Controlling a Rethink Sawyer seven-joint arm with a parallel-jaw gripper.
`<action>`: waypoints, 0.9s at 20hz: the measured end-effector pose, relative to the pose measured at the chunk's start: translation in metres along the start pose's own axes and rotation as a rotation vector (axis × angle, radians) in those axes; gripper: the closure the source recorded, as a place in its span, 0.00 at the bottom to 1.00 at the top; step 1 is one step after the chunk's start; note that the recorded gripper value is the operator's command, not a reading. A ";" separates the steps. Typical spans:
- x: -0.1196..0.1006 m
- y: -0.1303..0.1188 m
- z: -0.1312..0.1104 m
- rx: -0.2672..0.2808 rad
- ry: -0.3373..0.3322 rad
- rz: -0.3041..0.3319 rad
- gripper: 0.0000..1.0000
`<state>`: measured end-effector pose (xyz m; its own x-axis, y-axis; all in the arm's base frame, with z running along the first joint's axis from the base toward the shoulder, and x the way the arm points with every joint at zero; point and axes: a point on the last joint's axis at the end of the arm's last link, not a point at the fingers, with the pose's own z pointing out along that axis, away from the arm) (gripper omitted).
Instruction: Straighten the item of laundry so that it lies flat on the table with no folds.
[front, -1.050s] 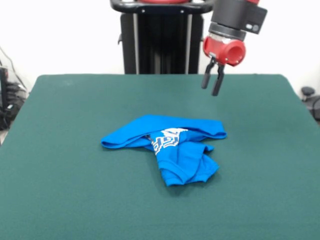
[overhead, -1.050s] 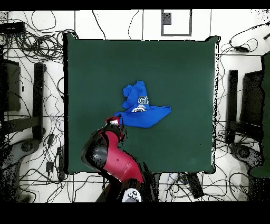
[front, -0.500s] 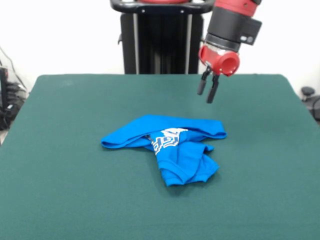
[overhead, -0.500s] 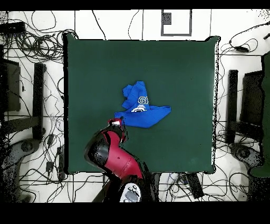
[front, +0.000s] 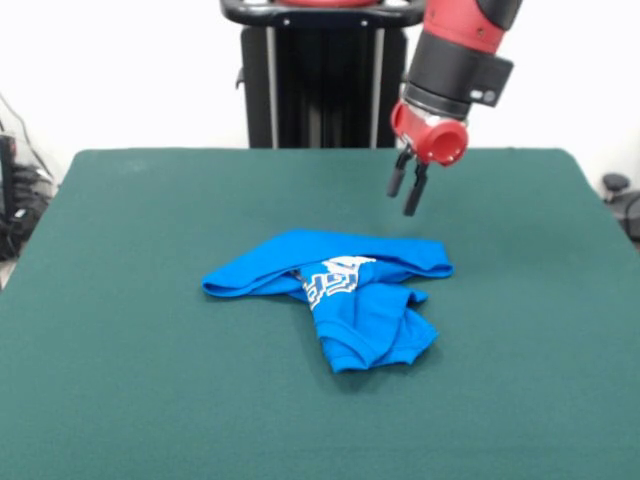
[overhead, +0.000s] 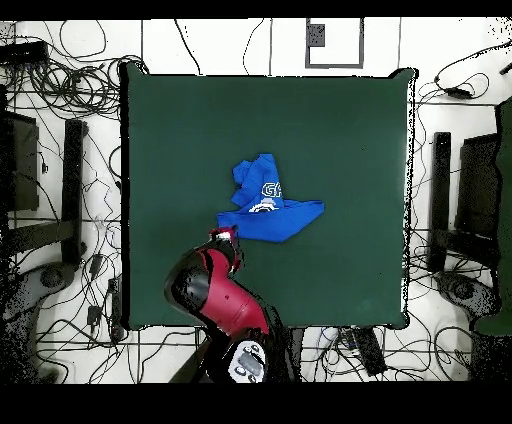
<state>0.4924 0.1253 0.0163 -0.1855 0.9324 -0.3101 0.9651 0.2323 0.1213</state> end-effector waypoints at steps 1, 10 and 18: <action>0.000 -0.001 0.002 0.005 -0.001 0.002 0.00; 0.015 0.001 0.005 0.007 -0.007 0.010 0.00; 0.024 0.025 -0.010 -0.032 -0.030 0.029 0.00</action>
<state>0.5099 0.1565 0.0211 -0.1510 0.9304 -0.3340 0.9635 0.2141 0.1606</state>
